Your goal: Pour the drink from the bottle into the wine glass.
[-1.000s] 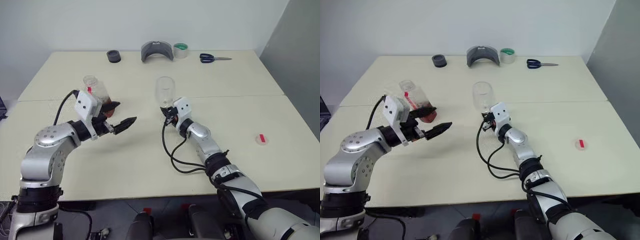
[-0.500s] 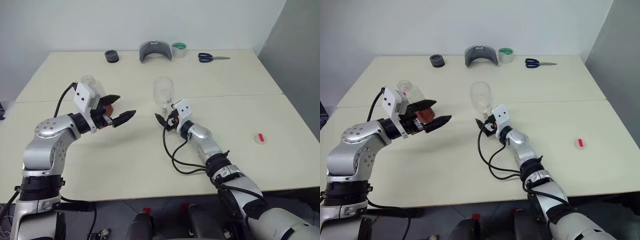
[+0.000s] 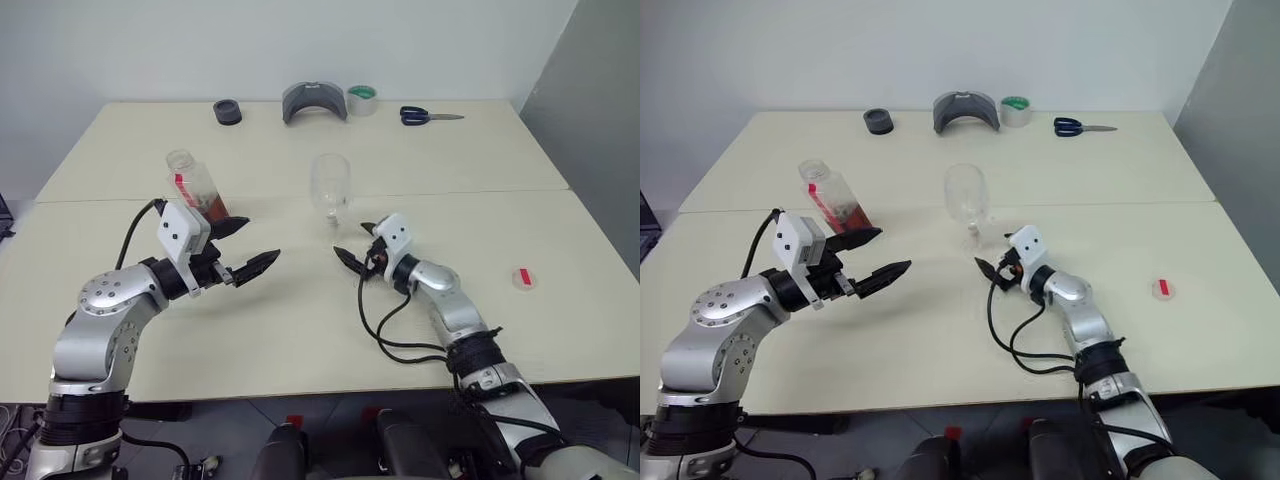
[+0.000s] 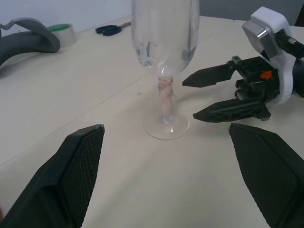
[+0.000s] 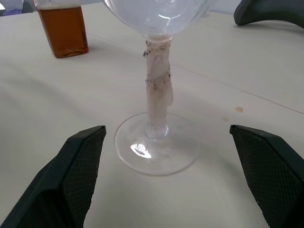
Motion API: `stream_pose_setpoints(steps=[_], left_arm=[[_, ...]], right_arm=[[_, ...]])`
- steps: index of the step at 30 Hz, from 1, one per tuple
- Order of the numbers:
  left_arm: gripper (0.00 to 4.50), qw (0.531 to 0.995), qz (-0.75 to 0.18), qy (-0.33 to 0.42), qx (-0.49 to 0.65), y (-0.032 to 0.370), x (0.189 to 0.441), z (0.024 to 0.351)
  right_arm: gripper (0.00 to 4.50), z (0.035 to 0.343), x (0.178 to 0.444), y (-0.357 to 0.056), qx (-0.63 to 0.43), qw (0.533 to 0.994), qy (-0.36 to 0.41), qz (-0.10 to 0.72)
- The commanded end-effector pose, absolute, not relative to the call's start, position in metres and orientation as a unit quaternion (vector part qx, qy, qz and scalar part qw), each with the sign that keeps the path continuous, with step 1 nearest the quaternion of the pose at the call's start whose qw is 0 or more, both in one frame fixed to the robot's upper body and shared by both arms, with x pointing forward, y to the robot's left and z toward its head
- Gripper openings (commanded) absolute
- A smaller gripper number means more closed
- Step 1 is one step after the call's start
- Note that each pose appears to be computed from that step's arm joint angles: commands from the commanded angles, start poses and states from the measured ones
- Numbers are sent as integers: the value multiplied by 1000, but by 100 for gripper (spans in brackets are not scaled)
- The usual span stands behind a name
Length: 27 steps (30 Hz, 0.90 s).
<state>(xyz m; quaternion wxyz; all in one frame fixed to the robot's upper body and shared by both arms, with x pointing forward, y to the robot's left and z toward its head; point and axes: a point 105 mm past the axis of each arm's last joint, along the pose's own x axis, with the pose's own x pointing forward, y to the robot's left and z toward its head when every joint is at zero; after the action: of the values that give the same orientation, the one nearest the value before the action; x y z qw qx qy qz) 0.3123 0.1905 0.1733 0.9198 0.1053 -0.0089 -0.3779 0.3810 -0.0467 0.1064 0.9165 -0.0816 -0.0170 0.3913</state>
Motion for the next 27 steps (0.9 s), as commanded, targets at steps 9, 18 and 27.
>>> stream_pose_setpoints(steps=[9,18,27], left_arm=[[450,959,-259,26,109,223,315,113],[450,989,-105,26,101,267,325,89],[450,993,-77,-8,91,289,353,117]], right_arm=[[445,138,316,-58,-114,867,-38,483],[445,156,276,-45,-123,817,-35,562],[445,168,270,-36,-108,804,-37,583]])
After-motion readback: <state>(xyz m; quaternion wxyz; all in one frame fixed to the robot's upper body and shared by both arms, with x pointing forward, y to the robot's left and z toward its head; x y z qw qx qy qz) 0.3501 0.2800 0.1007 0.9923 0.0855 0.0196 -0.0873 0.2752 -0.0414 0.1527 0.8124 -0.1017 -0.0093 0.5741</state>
